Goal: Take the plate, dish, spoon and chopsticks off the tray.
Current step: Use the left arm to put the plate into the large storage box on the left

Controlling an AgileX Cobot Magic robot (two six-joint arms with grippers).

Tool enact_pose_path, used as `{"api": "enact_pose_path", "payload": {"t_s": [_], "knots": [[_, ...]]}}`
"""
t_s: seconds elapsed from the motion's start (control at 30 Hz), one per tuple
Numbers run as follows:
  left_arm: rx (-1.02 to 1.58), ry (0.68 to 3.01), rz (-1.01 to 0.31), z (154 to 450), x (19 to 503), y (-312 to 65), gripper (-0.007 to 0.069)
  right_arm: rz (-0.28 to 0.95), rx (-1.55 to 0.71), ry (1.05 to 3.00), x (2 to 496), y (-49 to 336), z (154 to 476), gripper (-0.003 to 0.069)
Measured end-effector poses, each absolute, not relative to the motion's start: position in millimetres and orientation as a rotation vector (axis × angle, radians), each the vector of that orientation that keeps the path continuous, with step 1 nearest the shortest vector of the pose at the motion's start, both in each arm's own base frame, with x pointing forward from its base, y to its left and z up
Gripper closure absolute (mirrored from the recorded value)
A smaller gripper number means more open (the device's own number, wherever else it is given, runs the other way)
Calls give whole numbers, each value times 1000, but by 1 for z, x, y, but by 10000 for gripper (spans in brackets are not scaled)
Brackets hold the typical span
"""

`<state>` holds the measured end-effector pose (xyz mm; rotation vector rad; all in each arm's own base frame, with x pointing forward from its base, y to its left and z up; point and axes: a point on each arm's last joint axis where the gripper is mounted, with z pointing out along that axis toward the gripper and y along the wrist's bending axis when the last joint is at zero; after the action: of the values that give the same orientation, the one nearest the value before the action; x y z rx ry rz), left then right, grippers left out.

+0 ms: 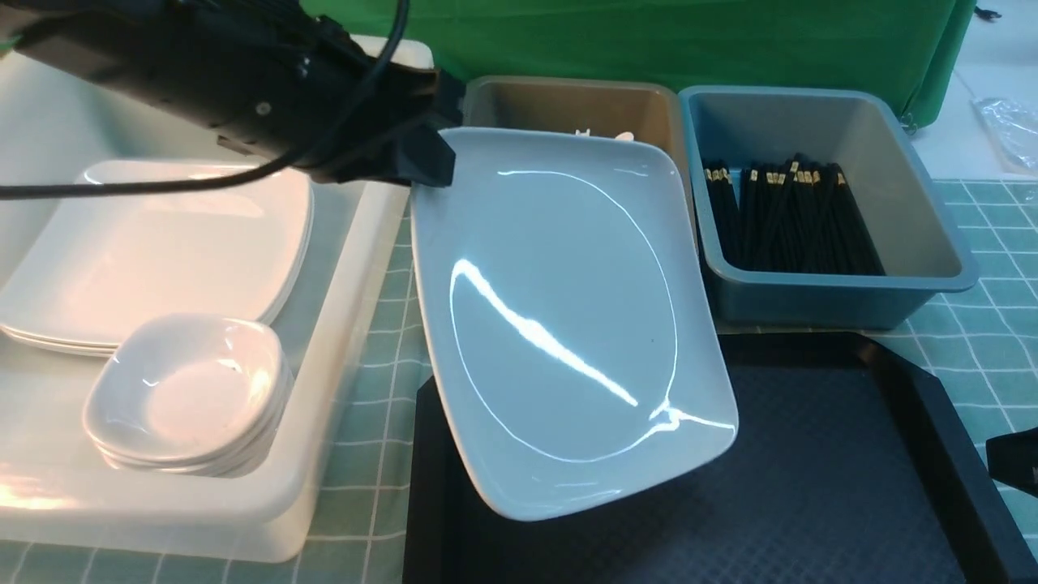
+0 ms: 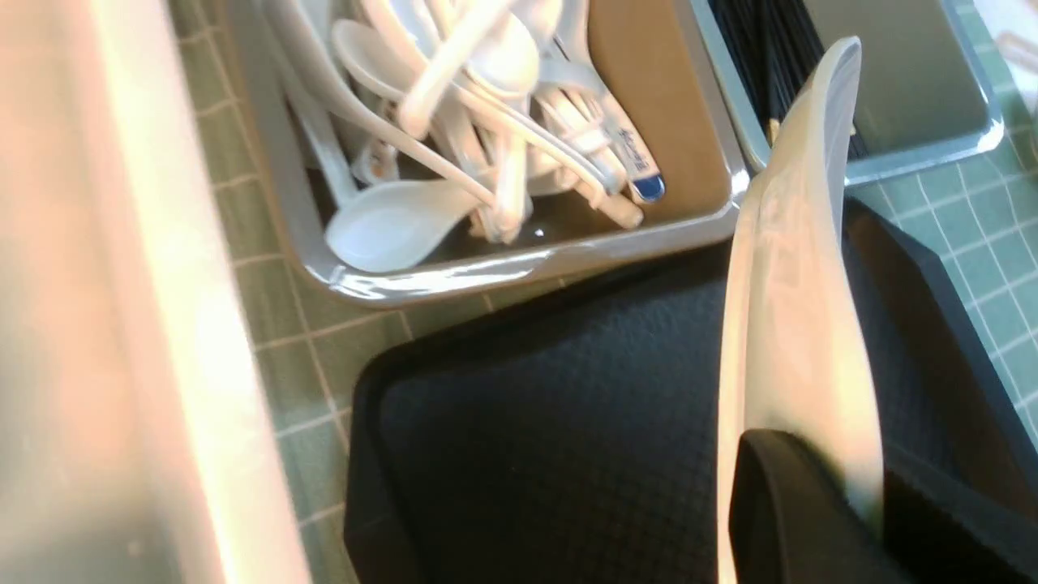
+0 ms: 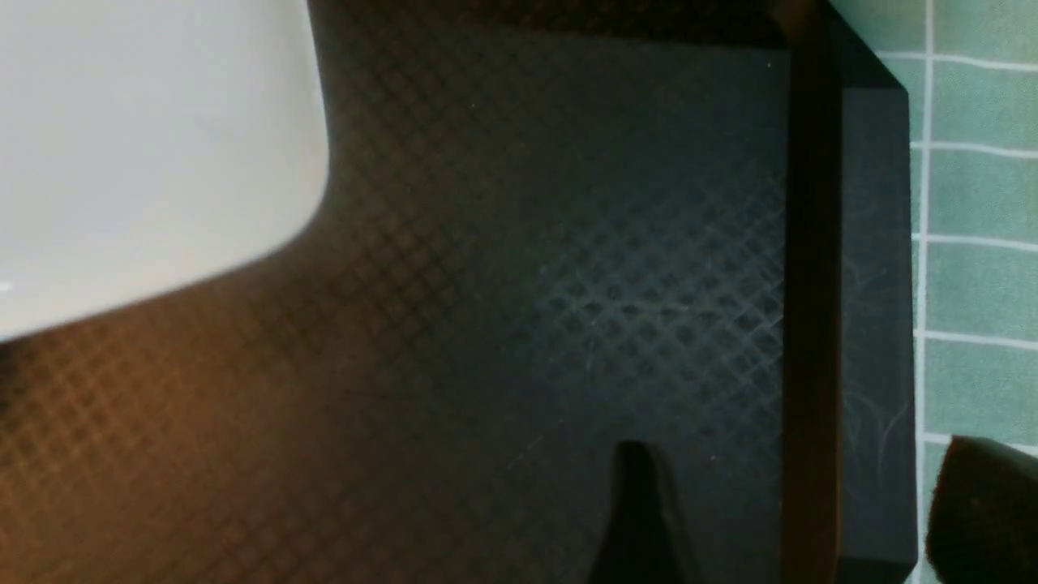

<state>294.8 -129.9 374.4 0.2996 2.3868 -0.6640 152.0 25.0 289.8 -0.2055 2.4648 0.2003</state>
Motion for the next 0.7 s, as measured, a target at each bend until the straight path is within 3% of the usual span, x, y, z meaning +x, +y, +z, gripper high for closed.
{"api": "enact_pose_path", "payload": {"t_s": [0.33,0.47,0.7], "knots": [[297,2372,-670,380,294,-129,596,200,-206,2465,152,25,290,178],[274,2331,-663,398,298,-119,596,200,-206,2465,152,25,290,178],[108,2254,-610,433,308,-66,596,200,-206,2466,152,25,290,178]]}}
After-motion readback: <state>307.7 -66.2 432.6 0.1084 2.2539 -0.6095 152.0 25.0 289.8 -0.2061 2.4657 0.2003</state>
